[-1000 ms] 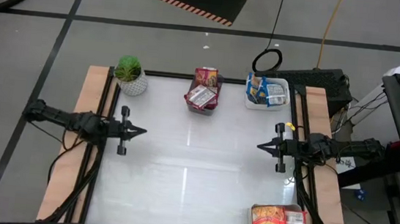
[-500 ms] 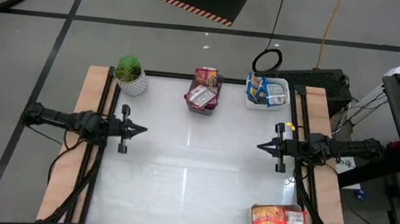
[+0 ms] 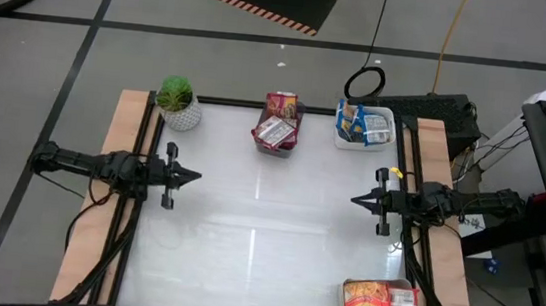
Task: Sort Maruchan noodles
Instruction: Return to Home Position
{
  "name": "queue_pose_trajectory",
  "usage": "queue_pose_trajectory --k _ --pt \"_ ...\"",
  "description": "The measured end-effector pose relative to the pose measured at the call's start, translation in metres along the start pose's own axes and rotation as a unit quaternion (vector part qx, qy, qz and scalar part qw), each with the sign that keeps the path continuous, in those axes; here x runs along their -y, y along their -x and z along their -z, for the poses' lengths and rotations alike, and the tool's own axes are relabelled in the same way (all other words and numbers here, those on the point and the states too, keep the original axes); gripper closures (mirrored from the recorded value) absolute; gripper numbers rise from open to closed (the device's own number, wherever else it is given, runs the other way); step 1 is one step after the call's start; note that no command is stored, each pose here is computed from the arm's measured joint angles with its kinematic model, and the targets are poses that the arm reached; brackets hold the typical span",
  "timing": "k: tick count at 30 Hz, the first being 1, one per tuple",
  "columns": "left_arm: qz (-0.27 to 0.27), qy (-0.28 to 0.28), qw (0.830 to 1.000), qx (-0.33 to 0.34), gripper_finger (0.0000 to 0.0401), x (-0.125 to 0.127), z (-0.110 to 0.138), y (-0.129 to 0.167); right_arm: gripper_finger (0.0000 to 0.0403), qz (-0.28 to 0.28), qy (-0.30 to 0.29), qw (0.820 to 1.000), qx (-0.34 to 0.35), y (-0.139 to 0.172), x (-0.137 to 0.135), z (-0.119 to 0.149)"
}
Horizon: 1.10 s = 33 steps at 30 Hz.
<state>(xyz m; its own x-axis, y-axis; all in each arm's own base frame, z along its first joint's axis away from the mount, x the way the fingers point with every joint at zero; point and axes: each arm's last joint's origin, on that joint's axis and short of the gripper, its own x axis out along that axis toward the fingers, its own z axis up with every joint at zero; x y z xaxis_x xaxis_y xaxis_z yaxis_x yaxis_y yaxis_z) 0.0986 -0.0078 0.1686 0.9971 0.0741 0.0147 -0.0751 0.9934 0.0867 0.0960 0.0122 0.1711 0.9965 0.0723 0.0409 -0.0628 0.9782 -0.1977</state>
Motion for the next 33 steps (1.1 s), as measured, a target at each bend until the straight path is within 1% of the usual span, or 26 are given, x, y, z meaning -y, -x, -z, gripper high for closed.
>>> queue_pose_trajectory --k 3,7,33 --pt "0.000 0.016 1.000 -0.001 0.0393 0.0000 0.0001 -0.0001 0.0403 0.000 0.000 1.000 0.000 0.0000 0.0000 -0.0001" --pt "0.000 0.005 1.000 -0.005 0.0393 0.0002 0.0008 -0.0006 0.0403 0.000 0.000 1.000 0.000 0.0000 0.0000 0.0000" --pt "-0.003 0.011 1.000 0.011 0.0393 -0.0001 -0.0017 -0.0007 0.0403 0.000 0.000 1.000 0.000 0.0000 0.0000 -0.0001"
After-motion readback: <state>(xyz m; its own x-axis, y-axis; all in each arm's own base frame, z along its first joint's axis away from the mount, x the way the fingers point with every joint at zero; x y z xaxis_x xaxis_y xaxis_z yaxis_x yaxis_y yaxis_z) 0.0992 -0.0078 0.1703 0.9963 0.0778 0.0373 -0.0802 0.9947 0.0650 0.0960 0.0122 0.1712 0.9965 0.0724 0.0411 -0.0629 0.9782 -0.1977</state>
